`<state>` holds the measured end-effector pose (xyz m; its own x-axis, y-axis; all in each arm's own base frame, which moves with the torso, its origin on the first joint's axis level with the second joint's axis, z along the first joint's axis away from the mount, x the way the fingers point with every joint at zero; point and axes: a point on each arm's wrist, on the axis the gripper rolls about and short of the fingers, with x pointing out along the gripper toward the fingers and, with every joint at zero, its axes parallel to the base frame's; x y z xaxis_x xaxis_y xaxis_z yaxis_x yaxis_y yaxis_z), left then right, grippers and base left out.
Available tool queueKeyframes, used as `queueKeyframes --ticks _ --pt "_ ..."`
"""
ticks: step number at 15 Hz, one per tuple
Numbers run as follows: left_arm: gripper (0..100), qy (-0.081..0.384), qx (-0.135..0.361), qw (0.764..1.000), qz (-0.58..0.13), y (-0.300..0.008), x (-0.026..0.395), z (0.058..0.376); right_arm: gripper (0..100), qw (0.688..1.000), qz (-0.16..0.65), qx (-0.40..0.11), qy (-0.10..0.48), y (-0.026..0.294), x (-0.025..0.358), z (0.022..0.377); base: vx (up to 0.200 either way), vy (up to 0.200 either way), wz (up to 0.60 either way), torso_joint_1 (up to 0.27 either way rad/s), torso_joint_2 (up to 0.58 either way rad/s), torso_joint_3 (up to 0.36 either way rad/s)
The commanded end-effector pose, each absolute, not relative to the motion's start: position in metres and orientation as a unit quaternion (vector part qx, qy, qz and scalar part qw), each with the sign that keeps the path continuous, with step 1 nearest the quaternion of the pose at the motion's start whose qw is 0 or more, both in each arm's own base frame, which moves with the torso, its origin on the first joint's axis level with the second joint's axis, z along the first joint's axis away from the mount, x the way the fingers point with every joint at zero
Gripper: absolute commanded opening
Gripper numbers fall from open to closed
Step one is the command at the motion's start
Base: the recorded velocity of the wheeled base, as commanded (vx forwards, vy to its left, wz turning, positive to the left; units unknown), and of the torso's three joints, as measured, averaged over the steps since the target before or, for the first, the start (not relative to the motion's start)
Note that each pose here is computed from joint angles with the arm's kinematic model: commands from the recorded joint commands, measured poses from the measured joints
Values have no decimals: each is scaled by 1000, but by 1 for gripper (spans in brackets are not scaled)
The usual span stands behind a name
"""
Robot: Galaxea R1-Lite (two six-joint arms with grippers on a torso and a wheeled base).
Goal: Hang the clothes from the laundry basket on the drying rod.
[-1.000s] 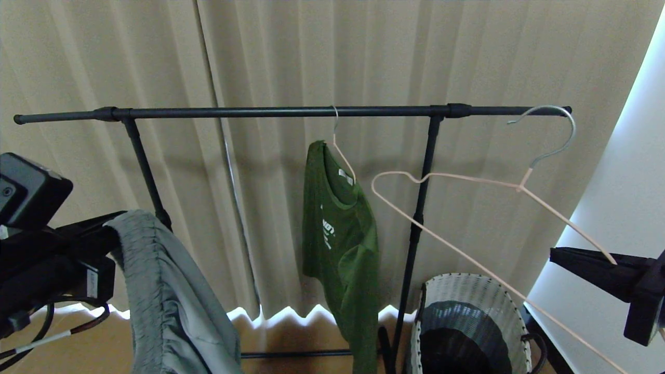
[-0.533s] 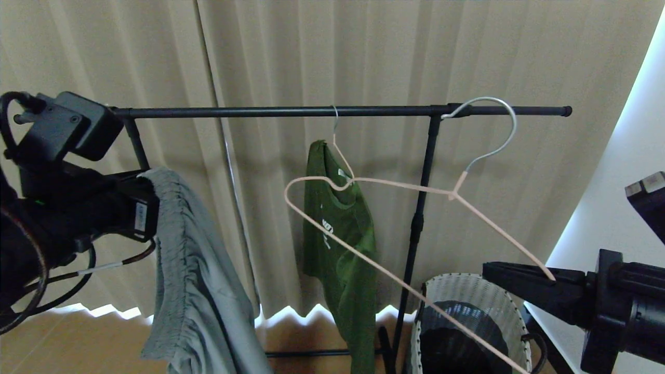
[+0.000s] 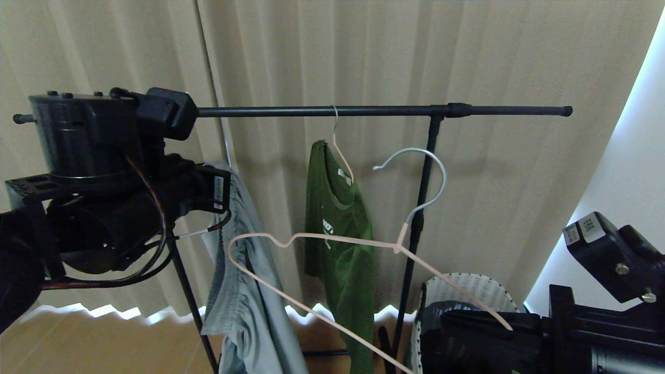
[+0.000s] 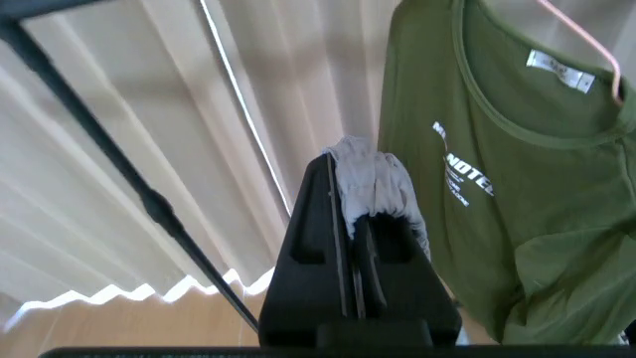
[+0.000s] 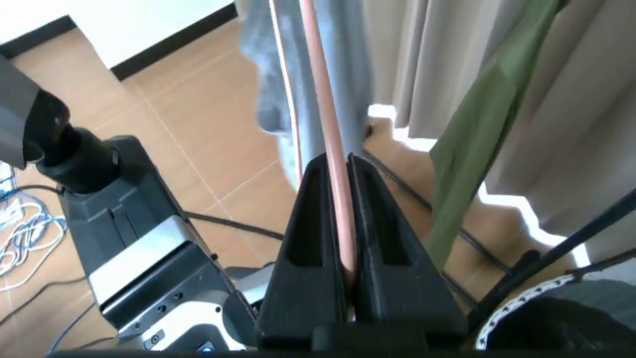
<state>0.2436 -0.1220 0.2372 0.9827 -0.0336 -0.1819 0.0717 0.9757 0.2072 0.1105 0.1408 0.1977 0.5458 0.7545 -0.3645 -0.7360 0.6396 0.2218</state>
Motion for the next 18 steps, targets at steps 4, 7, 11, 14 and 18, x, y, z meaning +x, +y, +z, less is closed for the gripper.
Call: queueKeyframes --ticks 4,7,11,14,18 --pt "0 100 114 988 -29 -128 251 230 0 874 433 14 221 146 109 196 0 0 0 0 0 0" --pt "0 105 118 987 -30 -130 254 226 0 869 442 13 222 151 108 198 0 0 0 0 0 0" --pt "0 105 121 986 -37 -133 251 226 0 870 437 9 226 161 116 196 0 0 0 0 0 0" --pt "0 106 124 987 -14 -132 251 226 0 873 431 8 226 164 120 194 0 0 0 0 0 0" --pt "0 106 125 986 -7 -131 250 226 0 893 389 5 227 161 128 191 0 0 0 0 0 0"
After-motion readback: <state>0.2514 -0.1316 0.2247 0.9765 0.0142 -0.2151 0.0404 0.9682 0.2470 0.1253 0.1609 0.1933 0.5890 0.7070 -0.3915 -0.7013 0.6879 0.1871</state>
